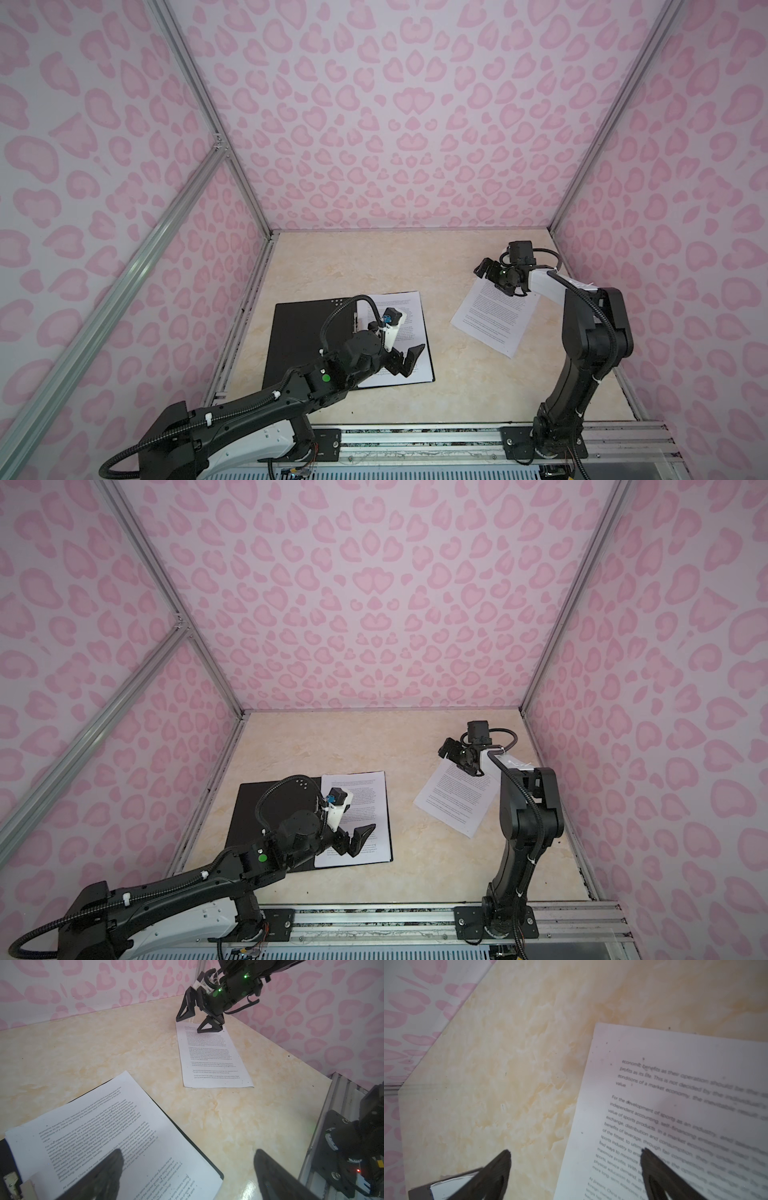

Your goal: Put the files into the folder

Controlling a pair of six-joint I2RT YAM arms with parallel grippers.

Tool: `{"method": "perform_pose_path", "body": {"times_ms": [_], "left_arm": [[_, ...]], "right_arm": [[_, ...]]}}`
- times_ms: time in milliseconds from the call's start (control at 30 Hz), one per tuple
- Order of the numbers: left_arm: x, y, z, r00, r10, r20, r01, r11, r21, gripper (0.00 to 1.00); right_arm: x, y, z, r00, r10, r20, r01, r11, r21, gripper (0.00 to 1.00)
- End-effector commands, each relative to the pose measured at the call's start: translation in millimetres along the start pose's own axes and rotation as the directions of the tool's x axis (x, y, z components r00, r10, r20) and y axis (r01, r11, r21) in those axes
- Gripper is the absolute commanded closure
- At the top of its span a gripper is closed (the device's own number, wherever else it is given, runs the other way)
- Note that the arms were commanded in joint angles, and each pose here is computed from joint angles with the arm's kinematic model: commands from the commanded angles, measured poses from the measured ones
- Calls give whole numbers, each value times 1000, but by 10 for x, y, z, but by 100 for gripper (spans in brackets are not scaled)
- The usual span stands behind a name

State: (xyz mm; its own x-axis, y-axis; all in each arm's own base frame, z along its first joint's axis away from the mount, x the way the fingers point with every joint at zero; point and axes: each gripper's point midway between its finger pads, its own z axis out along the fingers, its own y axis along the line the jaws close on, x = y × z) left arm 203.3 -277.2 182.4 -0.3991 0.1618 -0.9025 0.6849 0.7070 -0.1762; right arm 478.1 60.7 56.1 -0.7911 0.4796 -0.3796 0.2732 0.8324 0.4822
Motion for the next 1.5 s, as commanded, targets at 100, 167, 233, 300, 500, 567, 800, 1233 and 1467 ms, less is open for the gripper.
{"method": "perform_pose_path", "body": {"times_ms": [100, 167, 233, 300, 500, 567, 800, 1233, 1467], "left_arm": [[-57, -68, 25, 1000, 11, 3, -11, 999, 31, 1], [-56, -78, 33, 1000, 12, 1, -12, 999, 36, 1], [-40, -77, 43, 1000, 13, -4, -13, 999, 35, 1], [-30, -81, 60, 1000, 13, -10, -12, 999, 36, 1], [21, -161, 143, 999, -1, -41, 4, 997, 73, 1], [50, -227, 193, 998, -11, -64, 18, 995, 103, 2], [197, -629, 474, 980, -33, -195, 81, 966, 244, 3], [698, -1929, 1288, 854, 30, -520, 224, 881, 417, 5], [993, -2093, 1680, 792, 10, -611, 290, 873, 391, 5]], "right_arm": [[233, -149, 213, 997, -15, -82, 18, 999, 43, 3], [346, -170, 236, 995, 0, -98, 4, 999, 40, 3], [467, -218, 223, 995, 24, -101, -19, 999, 46, 3], [616, -277, 192, 994, 61, -95, -57, 997, 46, 3], [1121, -229, 45, 991, 97, -87, -99, 995, -16, 3], [1252, -216, -37, 990, 116, -77, -118, 993, -18, 3], [1410, 9, -454, 995, 96, 3, -95, 992, -81, 3], [444, -527, -925, 963, 210, 166, -189, 973, -136, 3], [327, -703, -974, 952, 228, 202, -209, 972, -112, 3]]}}
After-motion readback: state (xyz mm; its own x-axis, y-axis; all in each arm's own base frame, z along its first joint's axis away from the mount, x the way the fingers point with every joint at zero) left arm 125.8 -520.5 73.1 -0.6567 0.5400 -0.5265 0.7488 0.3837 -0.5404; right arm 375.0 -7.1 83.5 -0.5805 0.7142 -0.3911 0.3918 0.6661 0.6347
